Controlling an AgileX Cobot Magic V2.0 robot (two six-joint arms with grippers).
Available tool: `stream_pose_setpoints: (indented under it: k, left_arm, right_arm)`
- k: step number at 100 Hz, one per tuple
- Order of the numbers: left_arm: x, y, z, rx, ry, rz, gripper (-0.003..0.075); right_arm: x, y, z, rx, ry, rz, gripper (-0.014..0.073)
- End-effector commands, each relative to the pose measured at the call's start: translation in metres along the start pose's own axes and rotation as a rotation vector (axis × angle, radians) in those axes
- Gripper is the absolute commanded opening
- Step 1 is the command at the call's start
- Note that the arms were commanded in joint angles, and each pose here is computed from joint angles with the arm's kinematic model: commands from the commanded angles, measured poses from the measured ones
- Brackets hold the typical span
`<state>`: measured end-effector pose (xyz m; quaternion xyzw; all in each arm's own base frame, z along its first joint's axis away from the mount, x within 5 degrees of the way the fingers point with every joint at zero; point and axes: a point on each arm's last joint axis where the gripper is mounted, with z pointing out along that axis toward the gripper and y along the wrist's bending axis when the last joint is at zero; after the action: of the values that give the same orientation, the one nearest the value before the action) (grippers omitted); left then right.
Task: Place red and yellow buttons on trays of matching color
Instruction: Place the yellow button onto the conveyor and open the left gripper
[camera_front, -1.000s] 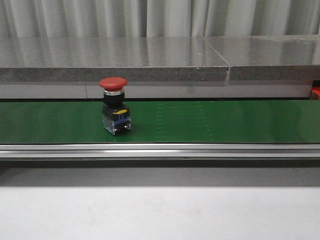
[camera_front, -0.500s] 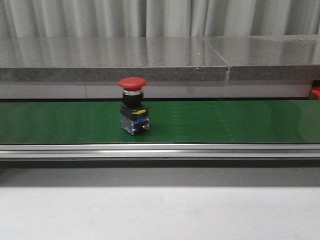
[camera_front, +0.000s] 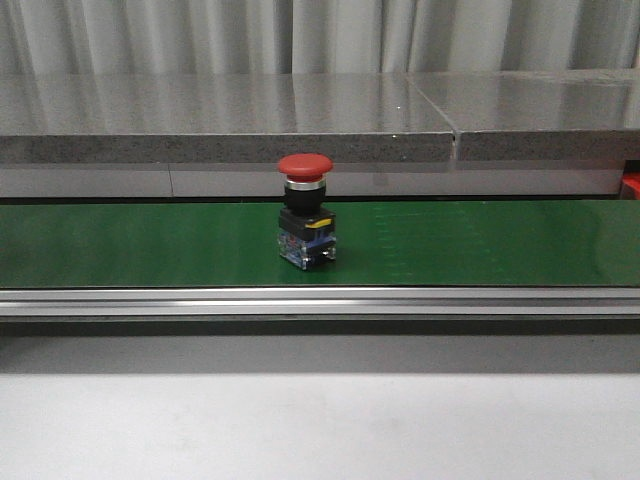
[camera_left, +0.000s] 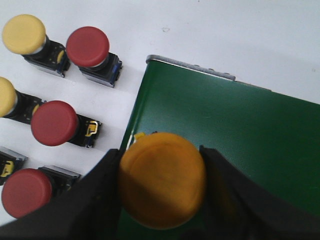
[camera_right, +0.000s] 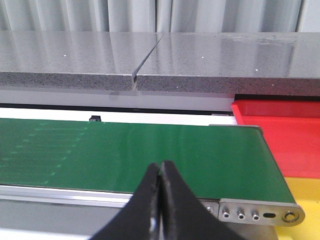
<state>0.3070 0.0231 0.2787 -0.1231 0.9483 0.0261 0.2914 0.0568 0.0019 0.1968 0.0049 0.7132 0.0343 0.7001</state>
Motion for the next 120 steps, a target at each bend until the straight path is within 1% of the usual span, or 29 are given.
stream_pose_setpoints:
  k: [1, 29, 36, 45, 50, 55, 57, 58, 62, 69, 78, 90, 108, 120]
  left_arm:
    - [-0.014, -0.005, -0.012, 0.034, -0.089, -0.006, 0.0115]
    - [-0.011, -0.007, 0.003, 0.032, -0.037, 0.011, 0.0122]
    - [-0.010, -0.007, 0.007, 0.028, -0.016, 0.012, 0.0159]
    - [-0.008, -0.007, 0.011, 0.024, 0.003, 0.016, 0.0267]
    - [-0.008, -0.007, 0.012, 0.026, 0.008, 0.030, 0.0352]
    - [-0.008, -0.008, 0.012, 0.033, 0.010, 0.035, 0.0465]
    - [-0.008, -0.008, 0.012, 0.033, 0.008, 0.038, 0.0493]
    - [-0.008, -0.008, 0.012, 0.033, 0.008, 0.042, 0.0520]
    - [-0.009, -0.008, 0.011, 0.036, 0.004, 0.042, 0.0590]
    - [-0.009, -0.008, 0.011, 0.037, -0.002, 0.050, 0.0652]
    - [-0.012, -0.009, 0.008, 0.044, -0.015, 0.071, 0.0657]
    - [-0.023, -0.015, 0.000, 0.092, -0.060, 0.103, 0.0656]
    - [-0.045, -0.018, -0.028, 0.130, -0.193, 0.090, 0.0656]
    - [-0.050, -0.016, -0.055, 0.142, -0.283, 0.085, 0.0656]
  right_arm:
    - [-0.011, 0.002, -0.002, -0.015, -0.104, -0.009, -0.0068]
    - [-0.011, 0.002, -0.002, -0.015, -0.104, -0.009, -0.0068]
    - [-0.011, 0.002, -0.002, -0.015, -0.104, -0.009, -0.0068]
    - [-0.011, 0.002, -0.002, -0.015, -0.104, -0.009, -0.0068]
    - [-0.011, 0.002, -0.002, -0.015, -0.104, -0.009, -0.0068]
    - [-0.011, 0.002, -0.002, -0.015, -0.104, -0.009, -0.0068]
    - [-0.011, 0.002, -0.002, -0.015, -0.104, -0.009, -0.0068]
    - [-0.011, 0.002, -0.002, -0.015, -0.104, -0.009, -0.0068]
    - [-0.011, 0.002, -0.002, -0.015, -0.104, -0.009, -0.0068]
    - [-0.011, 0.002, -0.002, -0.015, -0.104, -0.009, -0.0068]
    - [-0.011, 0.002, -0.002, -0.015, -0.104, -0.009, -0.0068]
    - [-0.011, 0.002, -0.002, -0.015, -0.104, -0.009, -0.0068]
    - [-0.011, 0.002, -0.002, -0.015, -0.104, -0.009, -0.0068]
    - [-0.011, 0.002, -0.002, -0.015, -0.104, -0.009, -0.0068]
